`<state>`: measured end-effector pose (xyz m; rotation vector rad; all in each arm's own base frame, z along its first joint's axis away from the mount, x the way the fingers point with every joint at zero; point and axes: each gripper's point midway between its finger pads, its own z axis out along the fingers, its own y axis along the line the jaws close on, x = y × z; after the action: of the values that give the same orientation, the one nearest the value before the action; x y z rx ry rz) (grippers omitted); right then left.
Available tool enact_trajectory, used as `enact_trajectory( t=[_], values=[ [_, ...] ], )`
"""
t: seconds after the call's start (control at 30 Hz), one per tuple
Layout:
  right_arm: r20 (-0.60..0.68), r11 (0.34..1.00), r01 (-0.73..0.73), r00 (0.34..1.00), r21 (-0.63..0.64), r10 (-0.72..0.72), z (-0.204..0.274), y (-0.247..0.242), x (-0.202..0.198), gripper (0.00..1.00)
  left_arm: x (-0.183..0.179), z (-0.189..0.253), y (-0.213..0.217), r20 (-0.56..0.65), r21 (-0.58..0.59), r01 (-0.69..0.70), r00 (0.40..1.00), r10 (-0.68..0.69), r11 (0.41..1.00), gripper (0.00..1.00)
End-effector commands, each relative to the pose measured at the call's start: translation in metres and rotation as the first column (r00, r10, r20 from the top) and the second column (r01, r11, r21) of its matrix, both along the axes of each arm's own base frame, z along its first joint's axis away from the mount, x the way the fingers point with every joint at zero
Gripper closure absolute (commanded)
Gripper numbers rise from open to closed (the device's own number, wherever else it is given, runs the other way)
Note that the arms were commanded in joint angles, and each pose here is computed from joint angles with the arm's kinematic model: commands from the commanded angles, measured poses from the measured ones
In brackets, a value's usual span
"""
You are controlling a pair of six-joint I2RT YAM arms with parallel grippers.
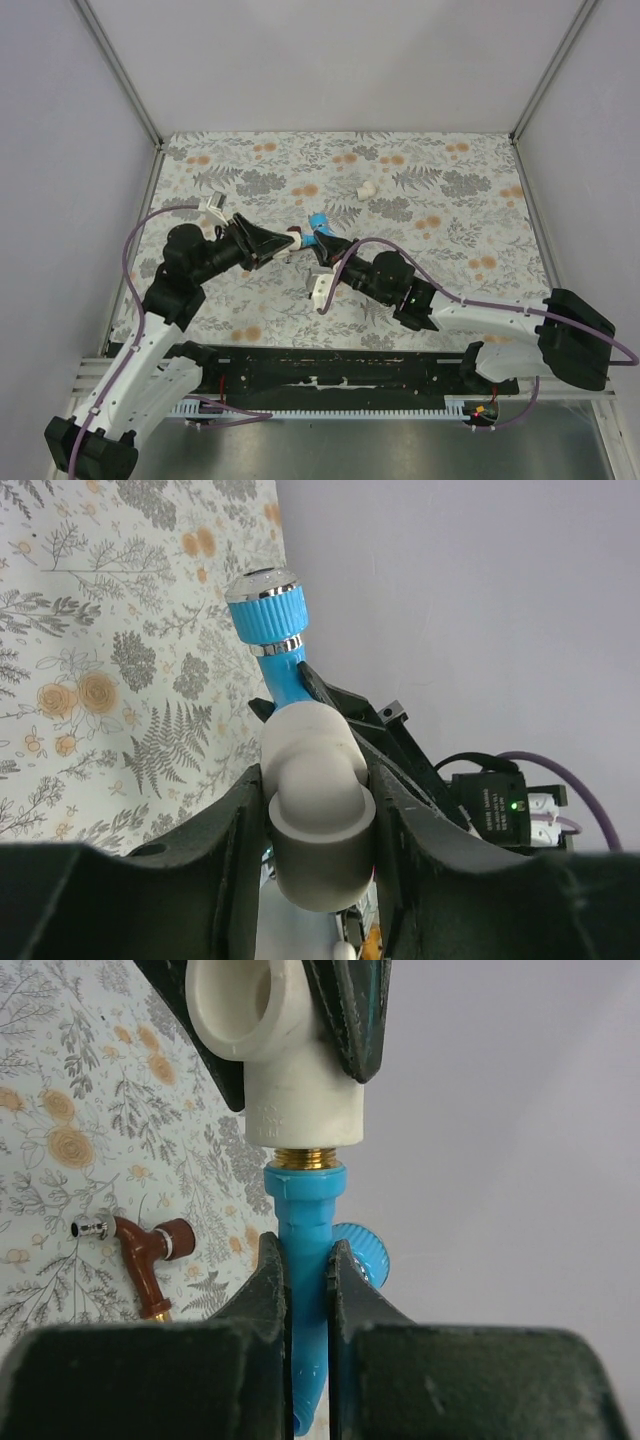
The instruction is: Install the water faucets
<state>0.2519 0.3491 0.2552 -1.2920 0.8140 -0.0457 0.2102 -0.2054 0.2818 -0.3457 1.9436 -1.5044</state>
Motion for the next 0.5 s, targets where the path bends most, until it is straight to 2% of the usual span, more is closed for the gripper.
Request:
enact_trajectory(
  t=[0.0, 0.07, 0.17, 0.23, 0.33, 0.37, 0.47],
  values=[
    [-0.204, 0.999, 0.037, 0.978, -0.021, -0.040, -0.004, -0.016, 0.000, 1.00, -0.041, 0.073, -0.016, 0.331, 0.034, 0.249, 0.911, -0.246, 0.968, 0.98],
    [-0.287, 0.998, -0.016, 0.958, -0.053, 0.000, -0.004, -0.015, -0.013, 1.00, -0.037, 0.058, -0.013, 0.354, 0.172, 0.234, 0.892, -0.282, 0.957, 0.98],
    [-0.412, 0.992, -0.094, 0.909, -0.079, 0.053, -0.002, -0.015, -0.030, 1.00, -0.033, 0.048, -0.009, 0.463, 0.342, 0.210, 0.811, -0.358, 0.916, 0.98],
    [-0.507, 0.983, -0.163, 0.856, -0.085, 0.098, -0.001, -0.016, -0.045, 1.00, -0.033, 0.040, -0.007, 0.526, 0.430, 0.193, 0.740, -0.419, 0.882, 0.98],
    [-0.625, 0.969, -0.242, 0.764, -0.048, 0.160, 0.004, -0.018, -0.061, 1.00, -0.037, 0.033, -0.005, 0.611, 0.532, 0.168, 0.602, -0.514, 0.830, 0.98],
    [-0.670, 0.966, -0.256, 0.723, -0.032, 0.169, 0.004, -0.021, -0.064, 1.00, -0.040, 0.030, -0.005, 0.642, 0.565, 0.156, 0.533, -0.551, 0.810, 0.98],
    [-0.763, 0.943, -0.332, 0.599, 0.037, 0.241, 0.011, -0.025, -0.076, 1.00, -0.043, 0.022, -0.002, 0.681, 0.616, 0.105, 0.427, -0.595, 0.781, 0.98]
  ],
)
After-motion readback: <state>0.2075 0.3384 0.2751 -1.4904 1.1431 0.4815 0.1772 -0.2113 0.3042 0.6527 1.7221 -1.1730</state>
